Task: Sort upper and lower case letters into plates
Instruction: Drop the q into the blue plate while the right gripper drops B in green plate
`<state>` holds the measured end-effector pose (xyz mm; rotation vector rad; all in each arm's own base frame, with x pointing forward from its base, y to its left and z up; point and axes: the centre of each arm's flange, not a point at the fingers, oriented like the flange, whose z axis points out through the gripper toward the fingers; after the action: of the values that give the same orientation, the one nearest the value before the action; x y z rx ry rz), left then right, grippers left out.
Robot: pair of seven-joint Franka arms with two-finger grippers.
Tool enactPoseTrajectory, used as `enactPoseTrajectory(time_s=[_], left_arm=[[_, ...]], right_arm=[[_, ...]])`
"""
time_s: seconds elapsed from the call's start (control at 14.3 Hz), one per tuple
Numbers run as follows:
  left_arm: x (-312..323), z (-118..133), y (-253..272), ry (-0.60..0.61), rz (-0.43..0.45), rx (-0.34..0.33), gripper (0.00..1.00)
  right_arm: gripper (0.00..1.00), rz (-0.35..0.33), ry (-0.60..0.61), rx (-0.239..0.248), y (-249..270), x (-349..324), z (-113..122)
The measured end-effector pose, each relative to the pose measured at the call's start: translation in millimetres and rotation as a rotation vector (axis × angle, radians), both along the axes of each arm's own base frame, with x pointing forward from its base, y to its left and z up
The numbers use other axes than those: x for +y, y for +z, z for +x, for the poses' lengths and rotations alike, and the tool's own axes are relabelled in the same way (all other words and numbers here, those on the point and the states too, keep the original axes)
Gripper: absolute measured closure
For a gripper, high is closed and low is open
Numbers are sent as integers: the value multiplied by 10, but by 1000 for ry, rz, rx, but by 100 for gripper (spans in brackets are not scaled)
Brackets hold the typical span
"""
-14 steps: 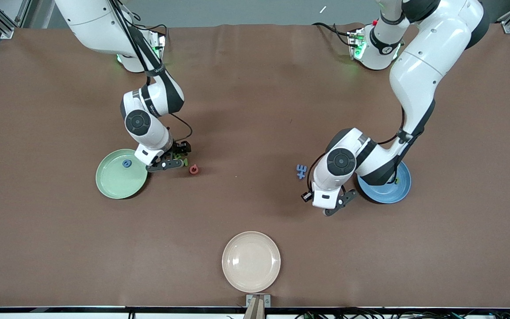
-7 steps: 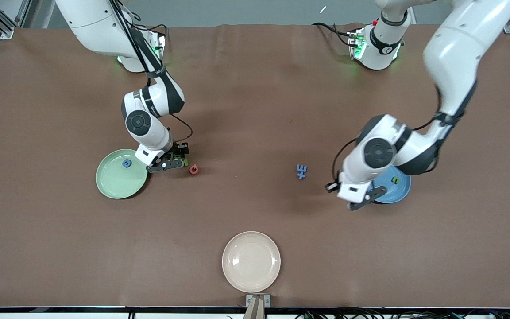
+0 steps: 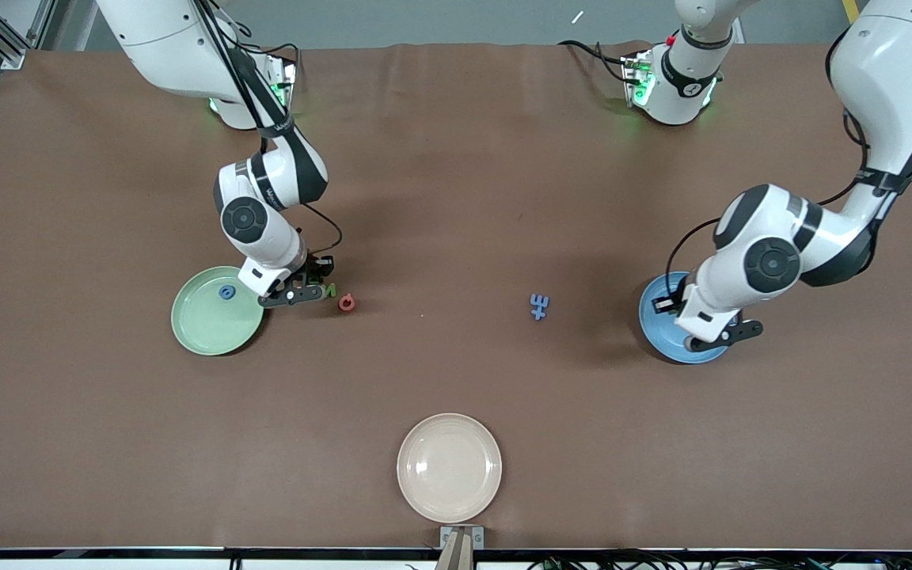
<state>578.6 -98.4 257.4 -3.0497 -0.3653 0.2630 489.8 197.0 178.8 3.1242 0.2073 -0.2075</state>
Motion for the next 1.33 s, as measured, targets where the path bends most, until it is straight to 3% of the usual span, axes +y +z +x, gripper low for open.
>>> enactPoseTrajectory(time_s=[0.21, 0.35, 0.56, 0.91, 1.33], left_arm=[[319, -94, -155, -28, -18, 7, 73], [471, -160, -256, -54, -2, -5, 73], [556, -248, -385, -89, 21, -11, 73], [546, -338, -516, -105, 7, -10, 73], [621, -384, -623, -100, 8, 9, 73]], right_arm=[[72, -15, -51, 93, 356, -215, 296], [72, -5, -82, 107, 726, -433, 546], [72, 34, -25, 90, 881, -1014, 749], [72, 77, 73, 30, 612, -2181, 879], [72, 67, 88, 11, 82, -2279, 870]])
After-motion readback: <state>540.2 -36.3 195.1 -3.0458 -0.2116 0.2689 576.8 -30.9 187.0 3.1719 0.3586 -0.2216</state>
